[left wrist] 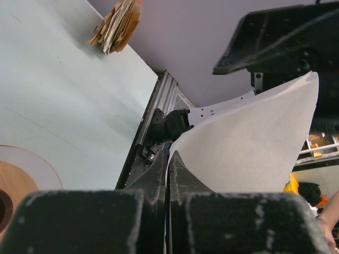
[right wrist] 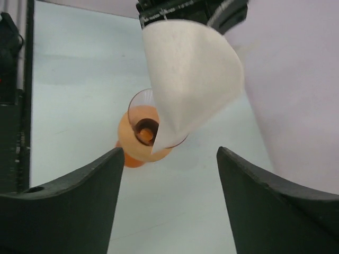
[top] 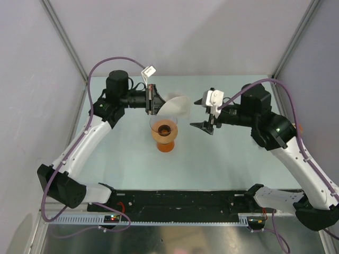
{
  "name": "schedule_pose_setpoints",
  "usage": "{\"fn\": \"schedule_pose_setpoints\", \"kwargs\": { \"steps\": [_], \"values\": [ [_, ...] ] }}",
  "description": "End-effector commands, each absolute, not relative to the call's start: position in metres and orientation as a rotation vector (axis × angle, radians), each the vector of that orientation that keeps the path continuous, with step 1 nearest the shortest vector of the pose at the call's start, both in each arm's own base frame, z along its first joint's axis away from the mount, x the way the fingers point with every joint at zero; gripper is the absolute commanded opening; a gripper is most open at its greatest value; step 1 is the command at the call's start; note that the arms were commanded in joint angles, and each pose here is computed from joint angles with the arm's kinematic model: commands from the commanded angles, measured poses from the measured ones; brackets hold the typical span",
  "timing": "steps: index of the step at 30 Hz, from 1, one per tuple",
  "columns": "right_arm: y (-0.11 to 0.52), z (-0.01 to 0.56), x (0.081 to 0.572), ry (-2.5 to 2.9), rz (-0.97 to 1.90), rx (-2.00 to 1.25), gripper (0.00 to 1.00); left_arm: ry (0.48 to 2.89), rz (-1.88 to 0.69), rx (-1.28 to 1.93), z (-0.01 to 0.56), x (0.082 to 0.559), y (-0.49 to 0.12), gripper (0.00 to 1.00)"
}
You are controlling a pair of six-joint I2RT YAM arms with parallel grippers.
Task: Place the coffee filter in the dripper
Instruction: Place the coffee filter in the coffee dripper.
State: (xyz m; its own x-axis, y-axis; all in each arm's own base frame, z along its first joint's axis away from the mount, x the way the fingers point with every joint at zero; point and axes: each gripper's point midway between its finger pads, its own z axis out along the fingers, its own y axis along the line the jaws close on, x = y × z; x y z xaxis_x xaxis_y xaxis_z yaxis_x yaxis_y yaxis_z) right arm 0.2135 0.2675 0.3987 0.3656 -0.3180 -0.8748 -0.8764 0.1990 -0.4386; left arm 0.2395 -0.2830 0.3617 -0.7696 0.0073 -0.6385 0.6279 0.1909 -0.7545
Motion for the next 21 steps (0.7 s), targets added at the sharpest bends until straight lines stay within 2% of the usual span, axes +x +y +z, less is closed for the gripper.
{"fn": "schedule_pose_setpoints", "kwargs": {
  "steps": [1, 4, 8, 11, 17, 21],
  "values": [
    [0.26, 0.405, 0.191, 1.251, 0.763, -1.316, 0.72, 1.825, -1.6, 0.702, 0.388, 0.226, -0.277, 0.0],
    [0.263, 0.404, 0.193, 1.289, 0.833, -1.28, 0.68, 1.8, -1.597, 0.72, 0.392, 0.226, -0.278, 0.0],
    [0.268, 0.404, 0.195, 1.291, 0.882, -1.276, 0.58, 1.772, -1.591, 0.734, 0.397, 0.226, -0.278, 0.0],
    [0.273, 0.404, 0.197, 1.281, 0.901, -1.279, 0.56, 1.758, -1.582, 0.734, 0.399, 0.226, -0.278, 0.0],
    [0.282, 0.4, 0.207, 1.28, 0.868, -1.284, 0.53, 1.727, -1.578, 0.753, 0.403, 0.222, -0.28, 0.0],
    [0.285, 0.396, 0.217, 1.291, 0.812, -1.28, 0.44, 1.702, -1.586, 0.763, 0.405, 0.219, -0.281, 0.0]
  ]
}}
